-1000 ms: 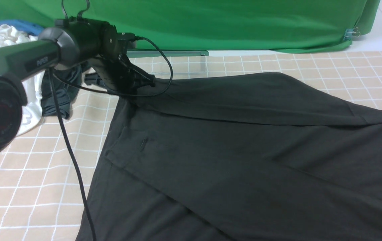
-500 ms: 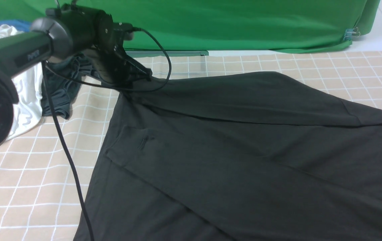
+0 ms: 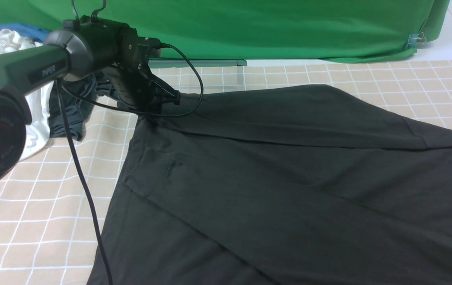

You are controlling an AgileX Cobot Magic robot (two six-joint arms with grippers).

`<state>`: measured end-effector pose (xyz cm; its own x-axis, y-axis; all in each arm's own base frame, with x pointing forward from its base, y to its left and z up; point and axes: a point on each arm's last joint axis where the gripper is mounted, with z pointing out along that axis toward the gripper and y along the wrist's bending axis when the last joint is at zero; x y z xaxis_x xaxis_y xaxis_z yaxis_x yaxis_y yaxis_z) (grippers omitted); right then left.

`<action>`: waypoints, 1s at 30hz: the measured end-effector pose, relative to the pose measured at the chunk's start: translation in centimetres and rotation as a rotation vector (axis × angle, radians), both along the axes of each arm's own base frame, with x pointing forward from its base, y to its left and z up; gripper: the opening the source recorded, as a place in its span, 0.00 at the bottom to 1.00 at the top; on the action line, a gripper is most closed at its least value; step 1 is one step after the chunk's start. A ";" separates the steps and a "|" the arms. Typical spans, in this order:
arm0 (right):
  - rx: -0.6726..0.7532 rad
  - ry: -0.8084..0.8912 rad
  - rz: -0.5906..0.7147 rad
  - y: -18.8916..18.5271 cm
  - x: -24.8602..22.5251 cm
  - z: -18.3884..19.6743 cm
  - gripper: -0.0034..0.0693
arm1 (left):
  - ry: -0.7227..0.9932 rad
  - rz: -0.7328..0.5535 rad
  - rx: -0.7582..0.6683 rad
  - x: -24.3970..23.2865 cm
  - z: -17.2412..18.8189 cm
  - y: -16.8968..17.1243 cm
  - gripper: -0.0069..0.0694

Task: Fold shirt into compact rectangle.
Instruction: 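Grab the top left corner of the dark shirt with the left gripper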

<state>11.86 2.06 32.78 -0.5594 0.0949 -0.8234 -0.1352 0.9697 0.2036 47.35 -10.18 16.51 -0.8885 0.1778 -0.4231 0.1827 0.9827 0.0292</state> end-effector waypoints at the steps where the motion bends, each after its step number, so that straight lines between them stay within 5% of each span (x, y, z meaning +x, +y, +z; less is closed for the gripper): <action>1: 0.000 0.000 0.000 0.0 0.0 0.0 0.16 | -0.001 -0.001 0.000 0.0 0.0 0.0 0.43; 7: -0.001 0.000 0.000 0.0 0.0 0.0 0.17 | -0.007 -0.043 0.019 0.0 0.0 0.0 0.40; 14: -0.001 0.000 0.000 0.0 0.0 0.0 0.17 | -0.012 -0.088 0.047 0.1 0.1 0.0 0.16; 25: -0.001 0.000 0.000 0.0 0.0 0.0 0.17 | -0.016 -0.095 0.065 0.2 0.5 0.1 0.17; 30: -0.001 0.001 0.001 0.0 0.0 0.0 0.17 | -0.016 -0.095 0.065 0.2 0.5 0.1 0.30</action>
<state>11.86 2.06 32.77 -0.5602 0.0938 -0.8230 -0.1358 0.9697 0.2030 47.57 -10.08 17.03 -0.8597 0.2886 -0.4215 0.2740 0.9569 0.0964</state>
